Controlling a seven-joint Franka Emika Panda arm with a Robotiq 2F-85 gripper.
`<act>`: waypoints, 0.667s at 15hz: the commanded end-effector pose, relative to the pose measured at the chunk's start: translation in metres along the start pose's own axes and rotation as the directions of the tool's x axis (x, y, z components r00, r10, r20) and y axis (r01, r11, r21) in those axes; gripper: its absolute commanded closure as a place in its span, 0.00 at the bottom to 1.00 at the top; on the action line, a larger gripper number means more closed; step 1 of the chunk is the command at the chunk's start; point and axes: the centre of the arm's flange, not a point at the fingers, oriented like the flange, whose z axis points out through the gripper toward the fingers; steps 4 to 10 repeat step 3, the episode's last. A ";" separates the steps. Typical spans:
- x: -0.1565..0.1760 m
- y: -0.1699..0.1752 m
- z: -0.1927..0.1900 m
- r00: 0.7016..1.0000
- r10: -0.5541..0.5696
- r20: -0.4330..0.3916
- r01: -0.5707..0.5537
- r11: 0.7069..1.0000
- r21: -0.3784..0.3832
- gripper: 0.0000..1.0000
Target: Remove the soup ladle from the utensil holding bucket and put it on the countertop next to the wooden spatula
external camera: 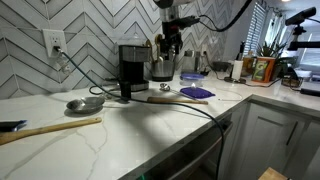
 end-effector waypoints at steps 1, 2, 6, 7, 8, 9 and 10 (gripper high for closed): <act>-0.001 0.000 0.000 1.000 -0.002 0.001 0.002 1.000 0.001 0.00; -0.002 0.000 0.001 1.000 -0.004 0.001 0.004 1.000 0.002 0.00; -0.002 0.000 0.001 1.000 -0.004 0.001 0.004 1.000 0.002 0.00; -0.002 0.000 0.001 1.000 -0.004 0.001 0.004 1.000 0.002 0.00; -0.002 0.000 0.001 1.000 -0.004 0.001 0.004 1.000 0.002 0.00; -0.002 0.000 0.001 1.000 -0.004 0.001 0.004 1.000 0.002 0.00; -0.002 0.000 0.001 1.000 -0.004 0.001 0.004 1.000 0.002 0.00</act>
